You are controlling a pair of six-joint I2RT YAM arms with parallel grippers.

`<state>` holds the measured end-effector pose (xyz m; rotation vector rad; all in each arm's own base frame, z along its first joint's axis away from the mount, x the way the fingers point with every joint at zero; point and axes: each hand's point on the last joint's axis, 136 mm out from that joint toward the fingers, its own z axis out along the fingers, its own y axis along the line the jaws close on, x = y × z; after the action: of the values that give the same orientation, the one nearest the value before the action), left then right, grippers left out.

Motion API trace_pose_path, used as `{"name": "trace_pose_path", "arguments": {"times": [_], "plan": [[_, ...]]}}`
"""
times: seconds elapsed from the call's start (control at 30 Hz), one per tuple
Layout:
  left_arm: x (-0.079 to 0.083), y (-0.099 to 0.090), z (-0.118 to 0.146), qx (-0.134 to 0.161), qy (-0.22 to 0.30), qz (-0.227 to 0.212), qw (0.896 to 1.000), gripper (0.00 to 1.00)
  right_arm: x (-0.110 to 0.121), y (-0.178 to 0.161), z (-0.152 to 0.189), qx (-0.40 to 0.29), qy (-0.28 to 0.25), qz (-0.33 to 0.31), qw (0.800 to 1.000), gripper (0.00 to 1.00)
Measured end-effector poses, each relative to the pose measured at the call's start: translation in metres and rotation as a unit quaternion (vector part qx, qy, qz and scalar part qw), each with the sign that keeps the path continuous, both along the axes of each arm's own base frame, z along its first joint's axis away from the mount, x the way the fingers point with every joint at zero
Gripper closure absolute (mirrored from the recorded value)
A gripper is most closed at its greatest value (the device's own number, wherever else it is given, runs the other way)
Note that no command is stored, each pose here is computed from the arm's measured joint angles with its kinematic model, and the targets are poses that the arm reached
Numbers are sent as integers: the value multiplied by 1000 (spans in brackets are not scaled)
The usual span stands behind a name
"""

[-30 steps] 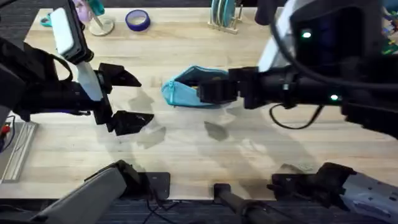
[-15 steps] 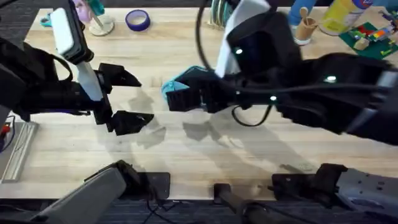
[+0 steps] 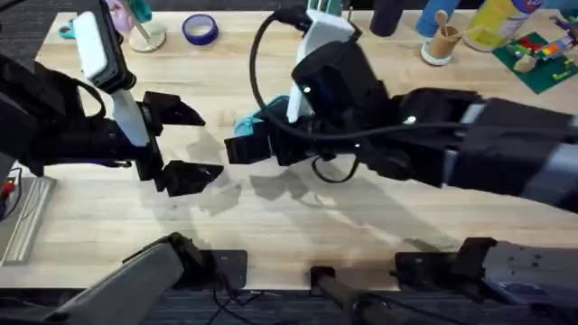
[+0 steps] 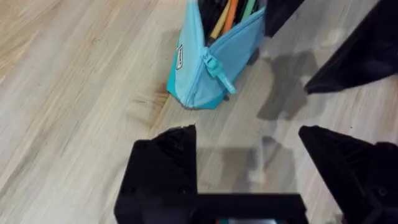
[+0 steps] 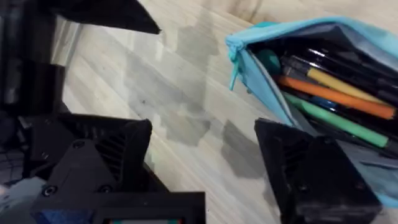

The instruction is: Unzip the bag, pick up the pens from the table one at a time and place them inside, then zip the bag closed.

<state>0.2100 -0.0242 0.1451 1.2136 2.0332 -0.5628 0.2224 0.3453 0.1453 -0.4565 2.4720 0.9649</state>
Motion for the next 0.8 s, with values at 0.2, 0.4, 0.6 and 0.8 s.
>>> {"name": "trace_pose_path", "arguments": {"times": [0.2,0.4,0.6,0.8], "plan": [[0,0,0,0,0,0,1000,8,9,10,-18,4,17,-17,1000,4],[0,0,0,0,0,0,1000,7,24,17,-32,11,26,-57,998,5],[0,0,0,0,0,0,1000,7,39,18,-46,10,31,-109,994,4],[0,0,0,0,0,0,1000,8,49,19,-45,17,14,-146,989,60]]}}
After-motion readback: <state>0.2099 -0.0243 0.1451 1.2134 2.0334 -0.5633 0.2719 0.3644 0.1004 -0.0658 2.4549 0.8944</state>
